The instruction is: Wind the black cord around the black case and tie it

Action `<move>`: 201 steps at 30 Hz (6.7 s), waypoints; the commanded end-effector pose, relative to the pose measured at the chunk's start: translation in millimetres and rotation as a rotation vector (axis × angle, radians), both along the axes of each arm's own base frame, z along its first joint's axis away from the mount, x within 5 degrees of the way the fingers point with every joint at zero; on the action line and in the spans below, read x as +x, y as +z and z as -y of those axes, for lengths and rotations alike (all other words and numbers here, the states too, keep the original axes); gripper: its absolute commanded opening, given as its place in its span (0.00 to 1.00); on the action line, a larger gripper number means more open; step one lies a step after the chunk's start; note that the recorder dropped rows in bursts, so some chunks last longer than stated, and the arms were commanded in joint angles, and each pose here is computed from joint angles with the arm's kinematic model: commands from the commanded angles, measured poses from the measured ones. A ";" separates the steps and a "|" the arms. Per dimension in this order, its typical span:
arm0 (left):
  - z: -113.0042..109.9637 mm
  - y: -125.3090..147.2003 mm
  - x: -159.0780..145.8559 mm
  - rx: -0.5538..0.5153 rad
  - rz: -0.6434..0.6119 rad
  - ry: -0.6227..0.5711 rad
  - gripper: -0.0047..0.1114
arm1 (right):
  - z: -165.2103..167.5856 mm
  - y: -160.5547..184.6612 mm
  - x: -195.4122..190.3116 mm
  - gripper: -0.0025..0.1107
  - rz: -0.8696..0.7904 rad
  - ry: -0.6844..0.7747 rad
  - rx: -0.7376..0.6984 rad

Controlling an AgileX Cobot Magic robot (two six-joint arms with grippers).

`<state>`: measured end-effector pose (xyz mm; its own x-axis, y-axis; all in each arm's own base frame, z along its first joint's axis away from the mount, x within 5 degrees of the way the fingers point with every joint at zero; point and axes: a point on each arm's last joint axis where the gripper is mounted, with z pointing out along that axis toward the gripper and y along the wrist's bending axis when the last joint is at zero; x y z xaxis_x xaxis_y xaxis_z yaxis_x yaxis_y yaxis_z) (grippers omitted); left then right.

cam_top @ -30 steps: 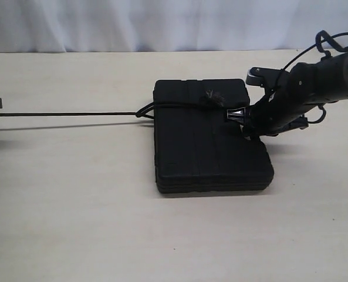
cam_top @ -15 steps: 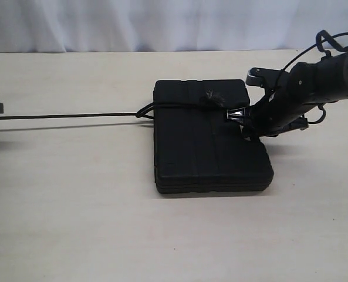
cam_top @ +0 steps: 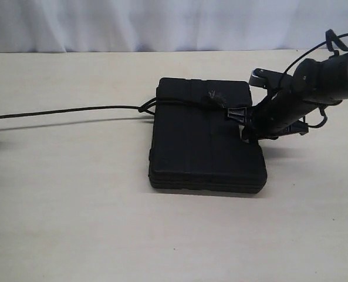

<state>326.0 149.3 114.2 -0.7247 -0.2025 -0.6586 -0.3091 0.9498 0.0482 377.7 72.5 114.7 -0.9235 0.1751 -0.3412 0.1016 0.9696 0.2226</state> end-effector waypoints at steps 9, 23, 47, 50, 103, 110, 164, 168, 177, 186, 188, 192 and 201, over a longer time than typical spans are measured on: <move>5.5 93.2 -8.7 0.068 0.212 0.050 0.55 | -35.9 4.5 -1.1 0.06 0.079 0.062 0.053; 197.2 170.1 15.7 0.230 0.032 -0.440 0.04 | -1.0 84.8 -23.3 0.48 -0.006 0.250 -0.083; 228.9 217.2 -159.8 -0.191 0.232 -0.790 0.04 | 35.3 189.5 -180.0 0.06 0.335 0.188 -0.154; 217.8 212.9 -178.6 -0.160 0.408 -0.766 0.04 | 40.7 194.4 -198.6 0.06 0.548 0.174 -0.172; 202.0 216.6 -209.4 -0.181 0.661 -0.702 0.04 | 72.3 67.4 -324.2 0.06 0.945 0.037 -0.291; 201.9 216.8 -209.4 -0.181 0.663 -0.702 0.04 | 72.3 67.4 -324.2 0.06 0.945 0.037 -0.291; 152.2 71.4 -271.8 0.017 0.640 -0.330 0.04 | 72.3 67.4 -324.2 0.06 0.945 0.037 -0.291; 151.9 71.3 -271.8 0.030 0.638 -0.333 0.04 | 72.3 67.4 -324.2 0.06 0.945 0.037 -0.291; 151.9 71.3 -271.8 0.030 0.638 -0.333 0.04 | 72.3 67.4 -324.2 0.06 0.945 0.037 -0.291; 151.9 71.3 -271.8 0.030 0.638 -0.333 0.04 | 72.3 67.4 -324.2 0.06 0.945 0.037 -0.291; 151.9 71.3 -271.8 0.030 0.638 -0.333 0.04 | 72.3 67.4 -324.2 0.06 0.945 0.037 -0.291; 151.9 71.3 -271.8 0.030 0.638 -0.333 0.04 | 72.3 67.4 -324.2 0.06 0.945 0.037 -0.291; 151.9 71.3 -271.8 0.030 0.638 -0.333 0.04 | 72.3 67.4 -324.2 0.06 0.945 0.037 -0.291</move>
<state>54.3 -2.6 186.2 -0.2194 -0.0071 -0.9756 0.0224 0.9997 -0.0123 53.7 0.3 182.3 -0.2583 -0.0434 -0.9651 -0.0237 0.9990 -0.0386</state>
